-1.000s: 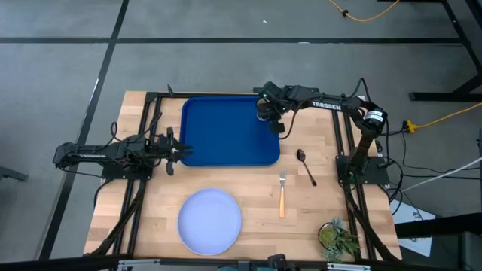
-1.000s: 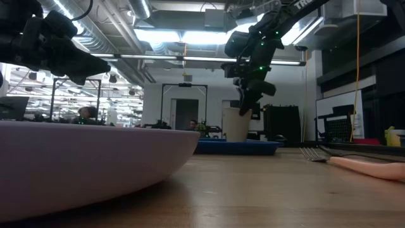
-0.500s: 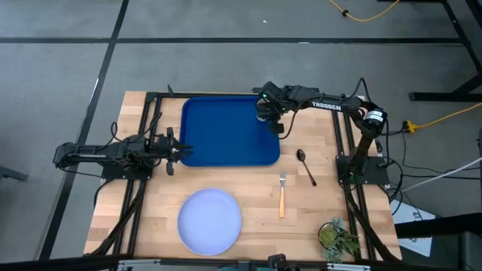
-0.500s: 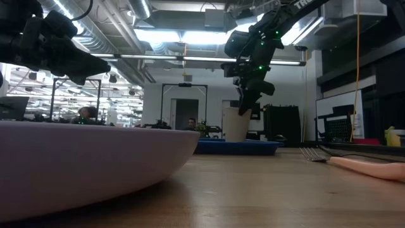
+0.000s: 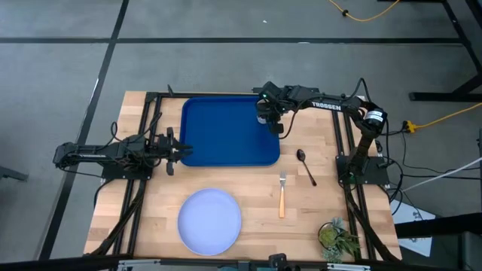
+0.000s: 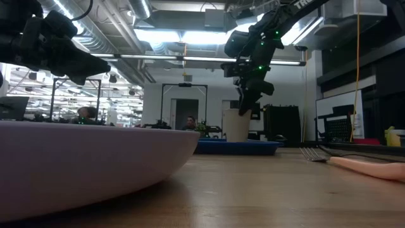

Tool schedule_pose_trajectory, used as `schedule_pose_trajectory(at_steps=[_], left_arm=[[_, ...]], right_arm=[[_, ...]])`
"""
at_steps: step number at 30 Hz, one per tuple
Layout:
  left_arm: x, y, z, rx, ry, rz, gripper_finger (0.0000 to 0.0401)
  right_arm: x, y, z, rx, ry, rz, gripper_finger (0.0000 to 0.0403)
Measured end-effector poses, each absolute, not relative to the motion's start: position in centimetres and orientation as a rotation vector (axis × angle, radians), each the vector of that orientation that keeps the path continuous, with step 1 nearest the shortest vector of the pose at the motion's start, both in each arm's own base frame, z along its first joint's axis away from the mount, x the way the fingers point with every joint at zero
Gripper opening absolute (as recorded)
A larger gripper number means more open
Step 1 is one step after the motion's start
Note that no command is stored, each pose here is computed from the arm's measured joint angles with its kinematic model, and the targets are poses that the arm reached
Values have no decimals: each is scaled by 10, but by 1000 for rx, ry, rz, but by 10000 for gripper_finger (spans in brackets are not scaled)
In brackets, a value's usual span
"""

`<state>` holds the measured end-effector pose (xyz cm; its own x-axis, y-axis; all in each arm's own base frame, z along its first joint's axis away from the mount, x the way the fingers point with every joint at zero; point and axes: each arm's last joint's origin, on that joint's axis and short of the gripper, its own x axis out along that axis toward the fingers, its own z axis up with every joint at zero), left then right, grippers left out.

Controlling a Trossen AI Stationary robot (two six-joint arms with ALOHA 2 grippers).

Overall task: Pick and place plate/cup/fork/spoon on tray
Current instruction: Put the beige cup on the blue tray, then put the light blue plate on the blue tray

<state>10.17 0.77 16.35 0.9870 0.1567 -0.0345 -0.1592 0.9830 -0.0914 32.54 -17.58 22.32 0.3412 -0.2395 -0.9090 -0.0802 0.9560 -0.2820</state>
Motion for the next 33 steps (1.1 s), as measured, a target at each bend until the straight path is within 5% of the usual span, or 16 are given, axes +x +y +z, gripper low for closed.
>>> schedule_pose_trajectory(at_steps=[33], left_arm=[[102,8,163,-94,27,158,79]], right_arm=[[333,-142,250,-481,1195,-208,90]])
